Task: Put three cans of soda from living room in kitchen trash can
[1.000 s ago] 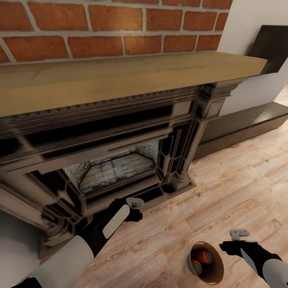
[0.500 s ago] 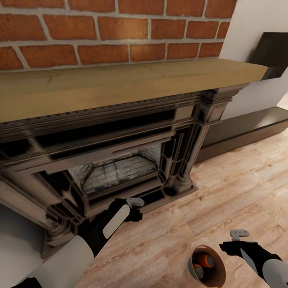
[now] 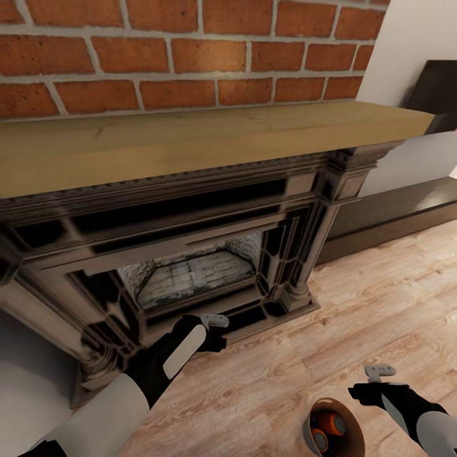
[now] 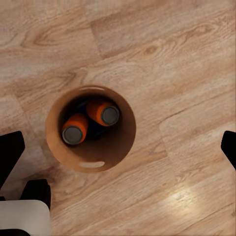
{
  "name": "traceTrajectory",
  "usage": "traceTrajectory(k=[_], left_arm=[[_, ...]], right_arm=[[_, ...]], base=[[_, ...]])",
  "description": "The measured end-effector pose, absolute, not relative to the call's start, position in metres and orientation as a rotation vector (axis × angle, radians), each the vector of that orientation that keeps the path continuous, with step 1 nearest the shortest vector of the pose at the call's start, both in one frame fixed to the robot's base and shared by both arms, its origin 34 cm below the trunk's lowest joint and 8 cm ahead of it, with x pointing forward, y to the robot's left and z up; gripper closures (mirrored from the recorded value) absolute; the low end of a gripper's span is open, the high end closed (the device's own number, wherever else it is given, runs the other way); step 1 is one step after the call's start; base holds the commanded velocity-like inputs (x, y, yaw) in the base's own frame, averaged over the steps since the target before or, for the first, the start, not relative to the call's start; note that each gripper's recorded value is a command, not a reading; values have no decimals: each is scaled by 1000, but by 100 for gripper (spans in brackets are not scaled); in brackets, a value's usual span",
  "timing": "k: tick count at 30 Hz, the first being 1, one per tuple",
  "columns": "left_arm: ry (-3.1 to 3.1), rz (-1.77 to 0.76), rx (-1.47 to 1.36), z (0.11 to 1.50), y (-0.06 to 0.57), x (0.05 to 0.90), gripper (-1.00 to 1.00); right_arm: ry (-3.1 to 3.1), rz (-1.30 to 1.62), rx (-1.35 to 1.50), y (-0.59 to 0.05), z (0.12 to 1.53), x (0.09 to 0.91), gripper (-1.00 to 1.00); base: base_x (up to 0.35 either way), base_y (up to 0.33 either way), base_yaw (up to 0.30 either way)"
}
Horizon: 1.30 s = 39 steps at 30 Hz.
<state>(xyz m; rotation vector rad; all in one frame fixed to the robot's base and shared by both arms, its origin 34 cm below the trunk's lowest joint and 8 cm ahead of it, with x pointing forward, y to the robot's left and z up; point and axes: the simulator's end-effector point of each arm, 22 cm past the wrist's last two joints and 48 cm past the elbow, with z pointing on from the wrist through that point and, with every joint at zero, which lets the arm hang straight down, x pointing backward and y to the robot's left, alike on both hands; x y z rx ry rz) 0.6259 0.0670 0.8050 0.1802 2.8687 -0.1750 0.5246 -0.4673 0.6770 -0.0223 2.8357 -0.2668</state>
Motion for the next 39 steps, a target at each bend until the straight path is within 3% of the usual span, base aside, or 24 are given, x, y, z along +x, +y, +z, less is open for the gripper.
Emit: traceTrajectory(k=[39], left_arm=[[2807,-162,210,835,63,634,-100]], right_arm=[[2777,-267,-4,-468,702,543,-100]], base=[[0,0,71]])
